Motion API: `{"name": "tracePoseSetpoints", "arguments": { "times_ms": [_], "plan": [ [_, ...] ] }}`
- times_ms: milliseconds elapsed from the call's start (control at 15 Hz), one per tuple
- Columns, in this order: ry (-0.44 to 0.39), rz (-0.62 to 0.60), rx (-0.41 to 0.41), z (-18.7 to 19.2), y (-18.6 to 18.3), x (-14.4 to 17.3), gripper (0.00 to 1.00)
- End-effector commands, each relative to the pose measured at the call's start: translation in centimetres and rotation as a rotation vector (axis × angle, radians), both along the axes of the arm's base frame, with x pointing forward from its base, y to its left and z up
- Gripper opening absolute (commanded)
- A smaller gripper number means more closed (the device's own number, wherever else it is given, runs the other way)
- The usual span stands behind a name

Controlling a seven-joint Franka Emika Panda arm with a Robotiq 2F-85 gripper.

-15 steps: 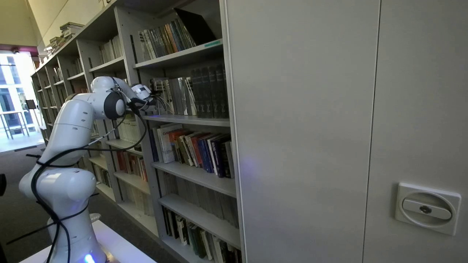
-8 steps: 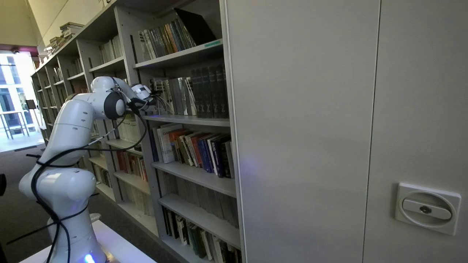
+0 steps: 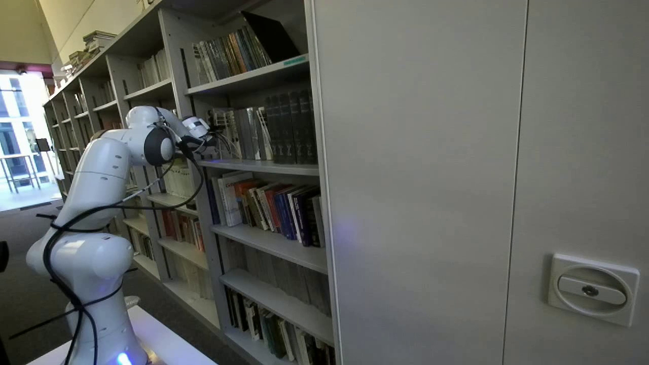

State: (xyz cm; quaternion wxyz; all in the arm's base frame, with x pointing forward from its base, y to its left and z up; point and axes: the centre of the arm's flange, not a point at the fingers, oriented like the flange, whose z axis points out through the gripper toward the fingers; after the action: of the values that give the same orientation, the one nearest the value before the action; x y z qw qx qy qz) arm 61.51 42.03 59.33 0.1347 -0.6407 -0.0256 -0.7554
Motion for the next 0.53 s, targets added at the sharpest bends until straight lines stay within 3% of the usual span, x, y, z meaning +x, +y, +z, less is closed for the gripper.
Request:
{"name": "tracePoseSetpoints", "arguments": {
  "times_ms": [0, 333, 400, 467],
  "plan": [
    [-0.024, -0.014, -0.012, 1.44, -0.43, 2.98, 0.02],
    [-0.022, -0.015, -0.012, 1.45, -0.45, 2.96, 0.02],
    [-0.018, -0.021, -0.01, 1.46, -0.47, 2.96, 0.11],
    [-0.014, -0.02, -0.015, 1.45, -0.48, 2.97, 0.36]
  ]
}}
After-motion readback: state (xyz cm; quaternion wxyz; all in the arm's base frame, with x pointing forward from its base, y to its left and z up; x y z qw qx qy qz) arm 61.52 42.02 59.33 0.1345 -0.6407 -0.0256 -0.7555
